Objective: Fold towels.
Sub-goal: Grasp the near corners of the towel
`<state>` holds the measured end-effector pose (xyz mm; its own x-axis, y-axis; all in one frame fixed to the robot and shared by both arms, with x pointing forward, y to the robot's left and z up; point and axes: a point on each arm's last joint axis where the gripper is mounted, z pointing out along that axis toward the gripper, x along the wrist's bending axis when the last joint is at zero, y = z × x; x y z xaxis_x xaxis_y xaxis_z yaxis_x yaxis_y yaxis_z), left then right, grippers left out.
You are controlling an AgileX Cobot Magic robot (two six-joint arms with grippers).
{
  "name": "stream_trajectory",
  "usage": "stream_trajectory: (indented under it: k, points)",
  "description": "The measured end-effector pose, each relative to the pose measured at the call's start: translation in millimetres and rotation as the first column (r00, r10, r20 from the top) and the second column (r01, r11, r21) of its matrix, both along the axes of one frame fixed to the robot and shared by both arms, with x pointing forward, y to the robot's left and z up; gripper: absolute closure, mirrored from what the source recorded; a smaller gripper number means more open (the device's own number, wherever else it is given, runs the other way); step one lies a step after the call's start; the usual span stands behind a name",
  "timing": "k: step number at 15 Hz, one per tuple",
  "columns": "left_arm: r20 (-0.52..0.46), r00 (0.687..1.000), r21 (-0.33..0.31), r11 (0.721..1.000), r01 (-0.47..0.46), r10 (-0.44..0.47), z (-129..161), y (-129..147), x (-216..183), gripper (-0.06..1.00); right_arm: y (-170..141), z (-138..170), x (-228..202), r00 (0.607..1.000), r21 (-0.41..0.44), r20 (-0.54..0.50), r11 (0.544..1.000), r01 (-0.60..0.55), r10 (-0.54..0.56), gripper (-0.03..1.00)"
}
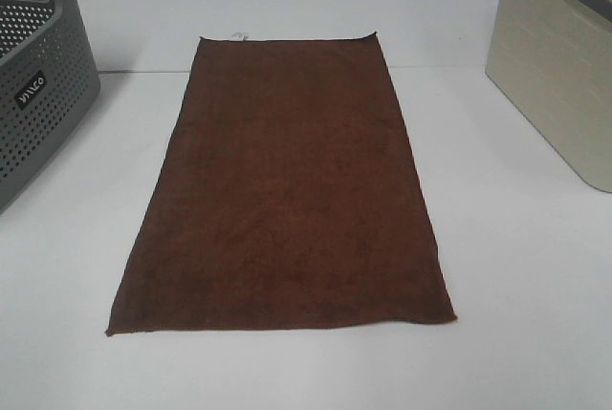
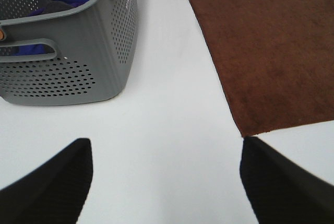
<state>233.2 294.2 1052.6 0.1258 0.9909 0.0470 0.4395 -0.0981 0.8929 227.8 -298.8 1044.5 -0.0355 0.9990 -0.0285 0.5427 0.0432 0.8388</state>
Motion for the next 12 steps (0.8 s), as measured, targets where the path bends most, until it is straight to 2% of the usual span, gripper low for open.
stream_trajectory:
  k: [12]
  points:
    - [0.000,1.000,0.000,1.000,0.000,0.000,0.0,0.0,0.0,0.20,0.0,0.0,0.0,1.000,0.000,0.000,1.000,0.000,0.000,0.19]
